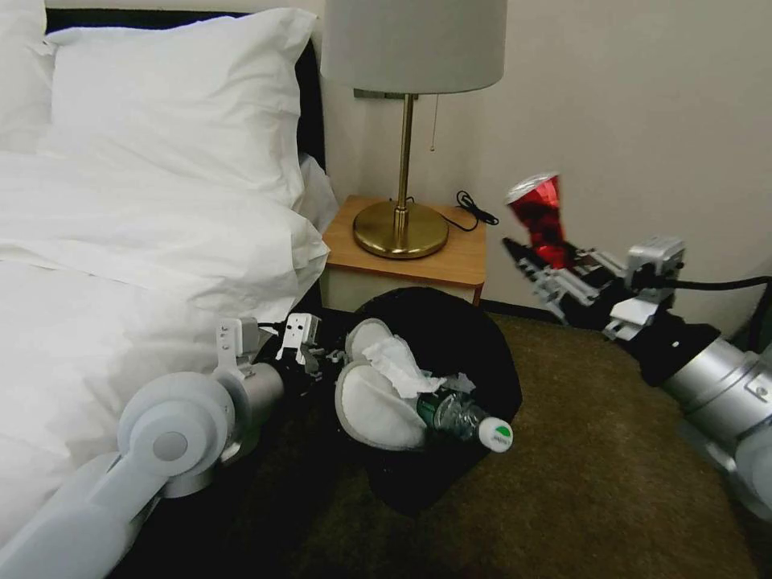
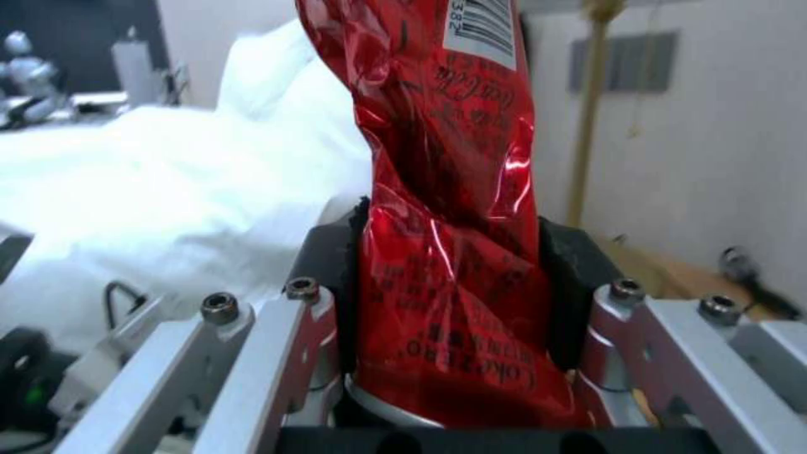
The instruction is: Pick up the trash bin, then pick up the garbage on the floor and place it into the trash bin.
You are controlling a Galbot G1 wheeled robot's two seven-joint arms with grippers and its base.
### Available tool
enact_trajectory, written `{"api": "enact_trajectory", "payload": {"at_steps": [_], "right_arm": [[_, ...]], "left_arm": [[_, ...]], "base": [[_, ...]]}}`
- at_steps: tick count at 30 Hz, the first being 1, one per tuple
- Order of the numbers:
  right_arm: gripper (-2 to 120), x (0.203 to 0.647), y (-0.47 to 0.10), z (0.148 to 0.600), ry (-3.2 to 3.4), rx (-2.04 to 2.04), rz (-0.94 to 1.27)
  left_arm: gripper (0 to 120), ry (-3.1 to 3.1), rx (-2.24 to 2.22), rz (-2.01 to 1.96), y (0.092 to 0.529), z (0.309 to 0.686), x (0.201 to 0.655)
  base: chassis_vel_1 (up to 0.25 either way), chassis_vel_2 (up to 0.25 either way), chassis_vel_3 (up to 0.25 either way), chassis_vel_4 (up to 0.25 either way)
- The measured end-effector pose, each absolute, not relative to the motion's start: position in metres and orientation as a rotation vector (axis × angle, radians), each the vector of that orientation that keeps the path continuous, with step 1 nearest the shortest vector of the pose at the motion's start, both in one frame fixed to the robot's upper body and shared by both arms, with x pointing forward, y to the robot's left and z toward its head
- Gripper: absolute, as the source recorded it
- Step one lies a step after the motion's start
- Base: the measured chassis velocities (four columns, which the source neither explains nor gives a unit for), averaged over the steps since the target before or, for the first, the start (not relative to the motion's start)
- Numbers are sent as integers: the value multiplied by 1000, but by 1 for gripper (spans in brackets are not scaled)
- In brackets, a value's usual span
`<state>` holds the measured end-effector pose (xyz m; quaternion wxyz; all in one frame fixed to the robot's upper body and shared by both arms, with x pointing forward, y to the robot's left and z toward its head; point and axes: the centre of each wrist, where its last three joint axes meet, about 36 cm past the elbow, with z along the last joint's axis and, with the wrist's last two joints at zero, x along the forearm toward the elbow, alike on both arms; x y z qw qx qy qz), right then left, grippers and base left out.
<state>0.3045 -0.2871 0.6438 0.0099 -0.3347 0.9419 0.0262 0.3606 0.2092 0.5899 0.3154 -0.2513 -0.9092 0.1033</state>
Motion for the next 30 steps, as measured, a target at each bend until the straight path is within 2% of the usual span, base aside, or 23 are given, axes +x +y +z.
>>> {"api": "enact_trajectory", "payload": {"at_steps": [22, 25, 28, 30], "right_arm": [[39, 303, -266, 609, 3067, -1252, 90], [53, 304, -261, 606, 3071, -1286, 88], [58, 304, -260, 605, 3074, -1295, 89], [71, 304, -259, 605, 3082, -1304, 85]], "left_arm": [[1, -2397, -682, 275, 198, 586, 367], [1, -2398, -683, 280, 198, 585, 369], [1, -2399, -683, 282, 198, 585, 369], [1, -2401, -685, 285, 198, 585, 371]], "base": [[0, 0, 0, 0], [0, 0, 0, 0], [0, 0, 0, 0], [0, 0, 0, 0]]}}
